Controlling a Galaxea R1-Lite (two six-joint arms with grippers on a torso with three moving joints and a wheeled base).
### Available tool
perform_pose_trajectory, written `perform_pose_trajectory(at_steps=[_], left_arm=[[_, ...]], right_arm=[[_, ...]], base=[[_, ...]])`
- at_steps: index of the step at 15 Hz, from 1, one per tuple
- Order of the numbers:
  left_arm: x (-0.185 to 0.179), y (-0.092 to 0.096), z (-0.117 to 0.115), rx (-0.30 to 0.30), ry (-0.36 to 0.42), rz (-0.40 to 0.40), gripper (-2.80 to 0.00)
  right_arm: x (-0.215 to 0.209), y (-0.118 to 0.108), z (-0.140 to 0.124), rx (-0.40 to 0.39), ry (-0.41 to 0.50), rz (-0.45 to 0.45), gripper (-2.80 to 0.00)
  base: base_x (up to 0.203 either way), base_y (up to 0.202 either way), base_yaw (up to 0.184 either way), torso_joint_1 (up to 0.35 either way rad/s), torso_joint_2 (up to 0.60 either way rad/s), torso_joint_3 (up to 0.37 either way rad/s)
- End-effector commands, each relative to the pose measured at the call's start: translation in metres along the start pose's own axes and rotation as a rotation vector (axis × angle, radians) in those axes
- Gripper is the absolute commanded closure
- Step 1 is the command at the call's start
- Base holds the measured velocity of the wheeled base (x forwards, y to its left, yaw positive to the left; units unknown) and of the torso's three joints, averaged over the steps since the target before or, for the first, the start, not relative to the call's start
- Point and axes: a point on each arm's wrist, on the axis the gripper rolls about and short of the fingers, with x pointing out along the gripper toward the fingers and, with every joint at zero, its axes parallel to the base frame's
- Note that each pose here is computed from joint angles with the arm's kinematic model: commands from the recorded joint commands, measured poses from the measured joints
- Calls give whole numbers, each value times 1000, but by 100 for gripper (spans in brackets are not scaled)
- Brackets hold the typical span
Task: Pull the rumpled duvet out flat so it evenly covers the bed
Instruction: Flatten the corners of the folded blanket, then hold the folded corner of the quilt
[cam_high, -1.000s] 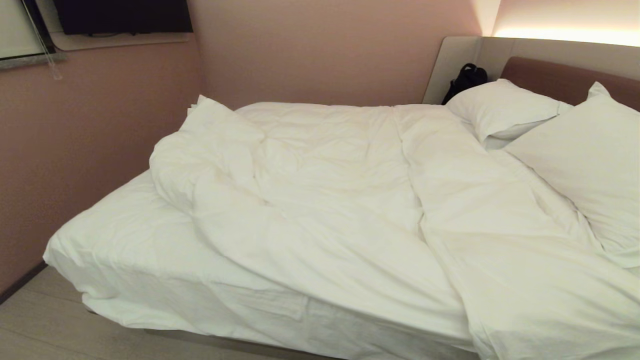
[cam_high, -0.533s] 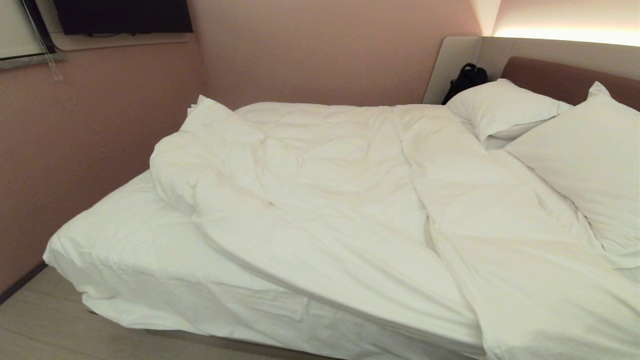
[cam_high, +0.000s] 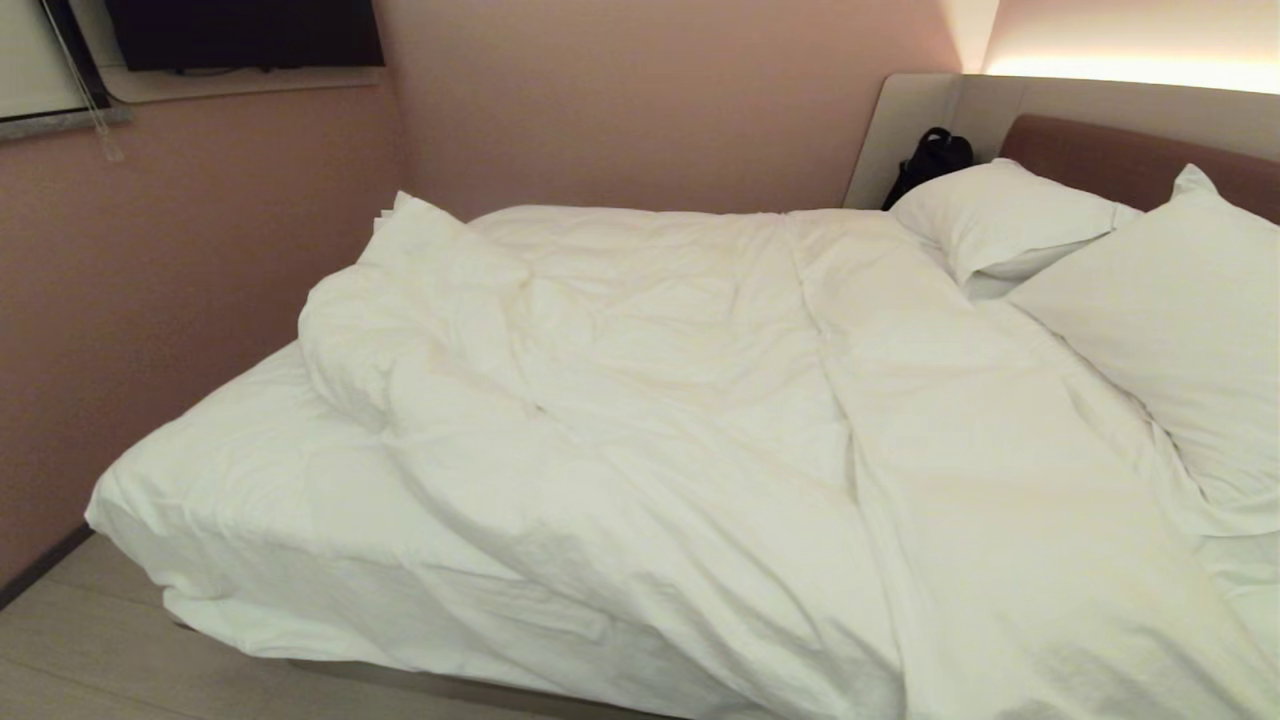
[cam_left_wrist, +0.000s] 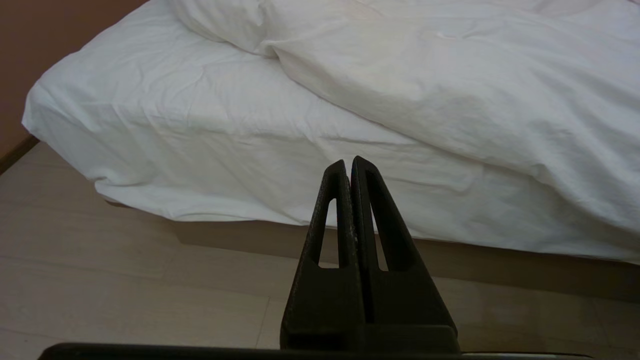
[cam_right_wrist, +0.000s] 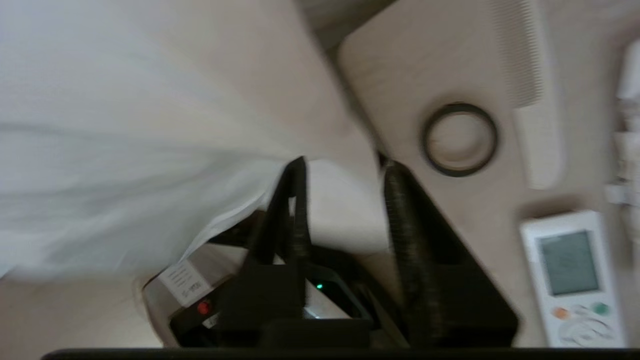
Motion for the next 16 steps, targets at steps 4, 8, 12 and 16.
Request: perform_pose_trajectory(at_steps=[4,8,12,16], left_arm=[[0,0,0,-1,-1,0,0],[0,0,0,-1,1,0,0],[0,0,0,-1,-1,0,0],[0,0,0,-1,1,0,0]], right_arm=[[-4,8,-12,-51,-8,85,-280],[-39,33,-16,-120,-121,192,-280],[-79,81,-23,-212,-174,276,-280],[-103,143,-22,-179,-128,443,-25]], base=[[0,0,0,0,0,0],[0,0,0,0,0,0],[0,0,0,0,0,0],[0,0,0,0,0,0]])
